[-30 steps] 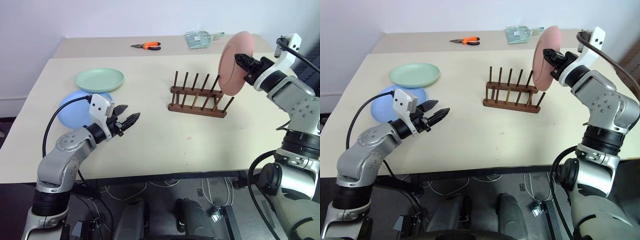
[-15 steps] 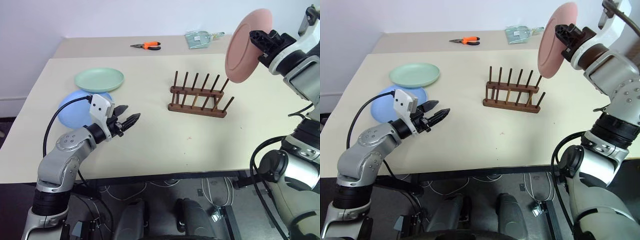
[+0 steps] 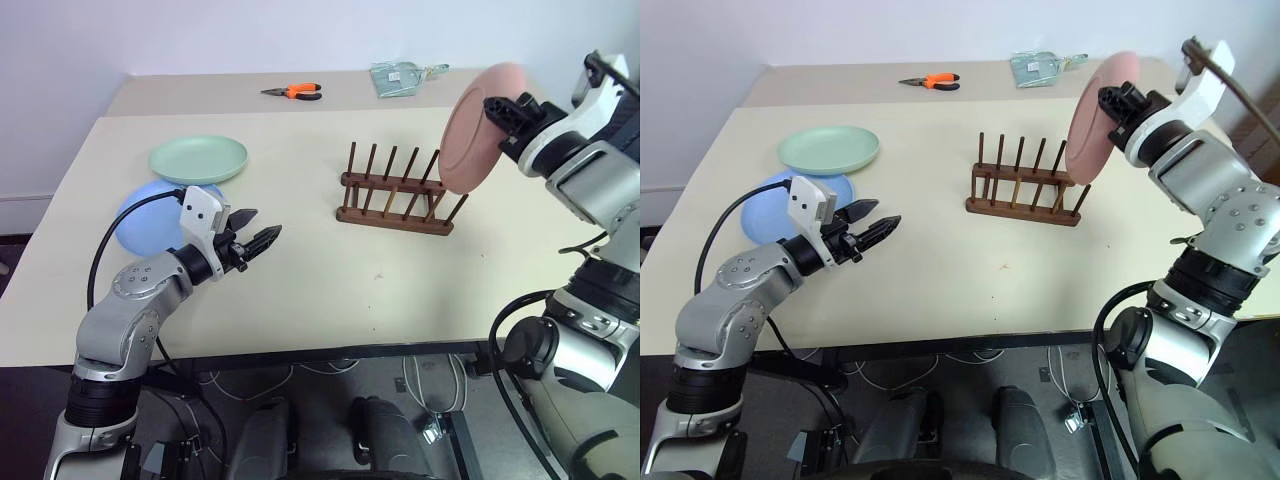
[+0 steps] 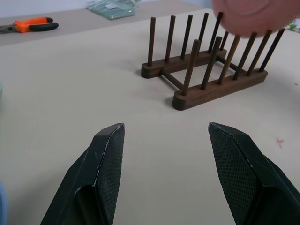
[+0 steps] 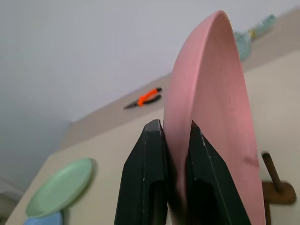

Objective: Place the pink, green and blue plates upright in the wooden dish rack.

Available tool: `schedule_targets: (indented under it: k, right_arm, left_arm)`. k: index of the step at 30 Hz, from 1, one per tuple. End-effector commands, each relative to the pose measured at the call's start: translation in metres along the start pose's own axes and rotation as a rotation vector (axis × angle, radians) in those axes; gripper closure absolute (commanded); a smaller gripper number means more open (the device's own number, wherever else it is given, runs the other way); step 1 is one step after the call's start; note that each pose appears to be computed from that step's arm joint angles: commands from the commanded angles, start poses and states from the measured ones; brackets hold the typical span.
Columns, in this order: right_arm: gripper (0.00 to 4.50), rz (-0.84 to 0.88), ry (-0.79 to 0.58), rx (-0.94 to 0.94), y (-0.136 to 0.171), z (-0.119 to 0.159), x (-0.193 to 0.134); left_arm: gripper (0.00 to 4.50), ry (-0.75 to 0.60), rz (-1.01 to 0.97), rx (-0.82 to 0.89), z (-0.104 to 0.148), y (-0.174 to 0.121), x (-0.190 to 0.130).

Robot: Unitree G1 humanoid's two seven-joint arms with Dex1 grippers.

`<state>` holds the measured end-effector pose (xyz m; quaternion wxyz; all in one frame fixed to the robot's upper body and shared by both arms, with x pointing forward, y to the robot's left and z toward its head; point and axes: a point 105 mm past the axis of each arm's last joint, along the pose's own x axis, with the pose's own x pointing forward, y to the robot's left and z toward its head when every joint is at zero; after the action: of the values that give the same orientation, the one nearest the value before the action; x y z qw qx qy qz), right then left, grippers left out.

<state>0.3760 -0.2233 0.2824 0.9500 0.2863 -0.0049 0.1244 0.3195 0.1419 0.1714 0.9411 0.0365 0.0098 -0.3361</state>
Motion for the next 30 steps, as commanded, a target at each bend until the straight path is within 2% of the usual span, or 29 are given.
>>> schedule_targets:
  k: [1,3,7,8,10,11,12,15,16,18,20,22,24,28,30]
  right_arm:
    - [4.46,0.017,-0.031,-0.017,0.003,0.002,0.001]
    - [4.46,0.028,-0.016,-0.029,0.004,-0.002,0.002]
    - [2.92,0.043,-0.049,-0.160,0.010,0.004,0.003]
    - [2.43,0.039,-0.072,-0.243,0.012,0.009,0.002]
    - [2.41,0.055,-0.099,-0.361,0.018,0.016,0.000]
    - [2.41,0.067,-0.104,-0.381,0.020,0.017,0.000]
    - [2.41,0.062,-0.110,-0.396,0.019,0.020,0.000]
    - [2.41,0.048,-0.236,-0.709,0.028,0.050,-0.007]
    - [2.41,0.098,-0.305,-0.842,0.045,0.062,-0.012]
    - [2.41,0.241,-0.370,-0.974,0.078,0.066,-0.019]
    - [2.41,0.417,-0.351,-1.022,0.106,0.050,-0.025]
    - [2.41,0.631,-0.254,-1.083,0.131,0.010,-0.031]
    - [2.41,0.807,-0.130,-1.121,0.145,-0.036,-0.039]
    - [2.41,0.941,0.033,-1.152,0.145,-0.100,-0.040]
    - [2.41,0.952,0.081,-1.155,0.141,-0.118,-0.038]
  left_arm:
    - [1.57,-0.034,-0.014,0.036,0.010,-0.004,0.000]
    - [1.57,-0.035,-0.011,0.037,0.010,-0.004,0.000]
    - [1.57,-0.036,-0.009,0.011,0.009,-0.004,-0.003]
    - [1.33,-0.035,-0.007,-0.001,0.009,-0.004,-0.003]
    - [0.74,-0.042,-0.004,-0.021,0.009,-0.003,-0.004]
    - [0.29,-0.047,-0.004,-0.028,0.010,-0.003,-0.005]
    - [0.10,-0.049,0.006,-0.019,0.011,-0.002,-0.005]
    - [0.10,-0.095,0.195,-0.041,0.019,0.030,-0.007]
    - [0.10,-0.118,0.339,-0.046,0.023,0.054,-0.012]
    - [0.10,-0.115,0.604,-0.052,0.024,0.095,-0.028]
    - [0.10,-0.105,0.822,-0.062,0.023,0.124,-0.046]
    - [0.10,-0.043,1.091,-0.084,0.013,0.154,-0.079]
    - [0.10,-0.001,1.271,-0.135,0.005,0.168,-0.107]
    - [0.10,0.095,1.294,-0.238,-0.015,0.168,-0.116]
    - [0.10,0.132,1.290,-0.283,-0.026,0.165,-0.118]
